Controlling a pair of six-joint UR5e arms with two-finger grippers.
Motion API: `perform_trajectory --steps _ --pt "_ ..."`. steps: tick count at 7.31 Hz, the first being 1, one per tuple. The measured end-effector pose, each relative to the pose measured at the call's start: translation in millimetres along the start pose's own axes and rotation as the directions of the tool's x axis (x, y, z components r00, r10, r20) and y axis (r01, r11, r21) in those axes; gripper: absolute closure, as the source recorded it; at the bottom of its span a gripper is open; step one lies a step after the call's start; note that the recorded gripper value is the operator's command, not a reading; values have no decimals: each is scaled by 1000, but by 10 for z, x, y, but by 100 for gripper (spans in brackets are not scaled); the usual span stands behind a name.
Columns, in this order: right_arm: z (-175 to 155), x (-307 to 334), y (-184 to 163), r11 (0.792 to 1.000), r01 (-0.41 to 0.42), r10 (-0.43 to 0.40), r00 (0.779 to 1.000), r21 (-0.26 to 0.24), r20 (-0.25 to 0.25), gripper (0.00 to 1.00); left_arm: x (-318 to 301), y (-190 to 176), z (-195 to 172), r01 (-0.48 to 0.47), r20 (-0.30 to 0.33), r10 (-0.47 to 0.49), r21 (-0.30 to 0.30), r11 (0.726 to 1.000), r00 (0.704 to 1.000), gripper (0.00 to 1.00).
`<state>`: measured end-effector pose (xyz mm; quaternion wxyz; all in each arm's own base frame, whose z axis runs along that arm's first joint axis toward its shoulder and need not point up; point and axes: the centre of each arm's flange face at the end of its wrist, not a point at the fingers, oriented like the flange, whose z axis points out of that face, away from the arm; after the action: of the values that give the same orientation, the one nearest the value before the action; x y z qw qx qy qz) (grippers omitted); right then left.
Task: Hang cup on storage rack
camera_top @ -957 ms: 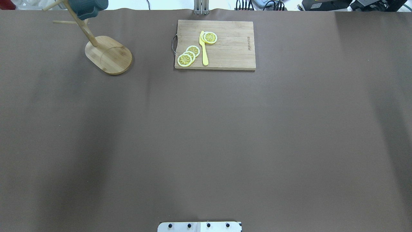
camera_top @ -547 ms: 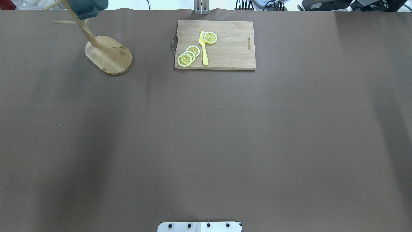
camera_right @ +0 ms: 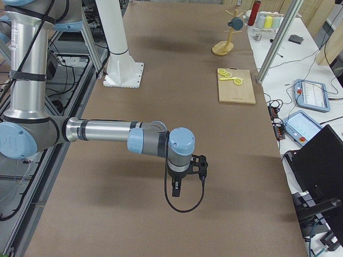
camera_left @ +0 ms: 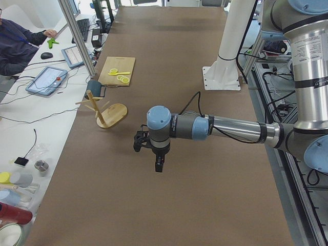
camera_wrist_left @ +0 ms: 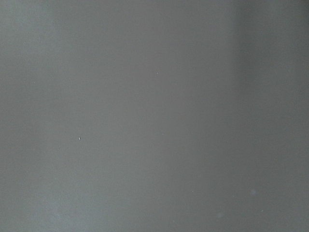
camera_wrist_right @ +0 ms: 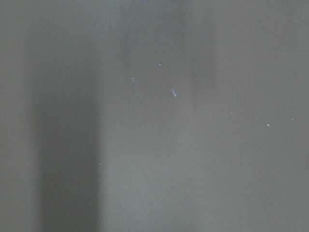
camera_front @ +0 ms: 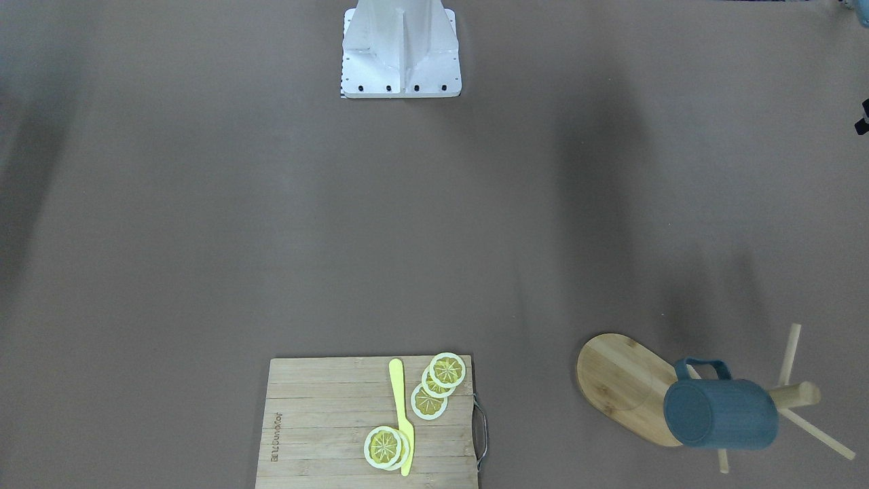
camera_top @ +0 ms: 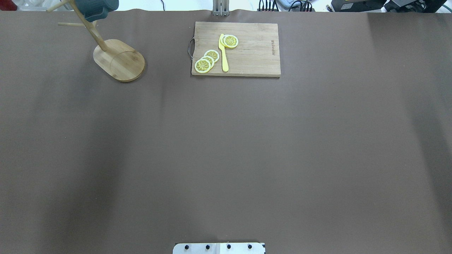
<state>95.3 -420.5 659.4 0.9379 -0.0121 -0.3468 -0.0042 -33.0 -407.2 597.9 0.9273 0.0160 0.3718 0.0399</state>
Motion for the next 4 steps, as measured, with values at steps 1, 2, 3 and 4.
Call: perform_trajectory --steps 1,2,3,4 --pt "6 1 24 1000 0 0 1000 -1 1 0 -8 12 8 2 0 -2 -2 1000 1000 1" --pt "-4 -14 33 1000 1 -1 1000 3 6 0 -19 21 17 4 -1 -4 -4 1000 1000 1" --pt "-12 -29 44 1000 1 -1 1000 6 14 0 -31 25 30 6 0 -6 -6 1000 1000 1" --pt "-1 -26 74 1000 1 -1 1000 5 17 0 -42 26 47 8 1 -8 -9 1000 1000 1"
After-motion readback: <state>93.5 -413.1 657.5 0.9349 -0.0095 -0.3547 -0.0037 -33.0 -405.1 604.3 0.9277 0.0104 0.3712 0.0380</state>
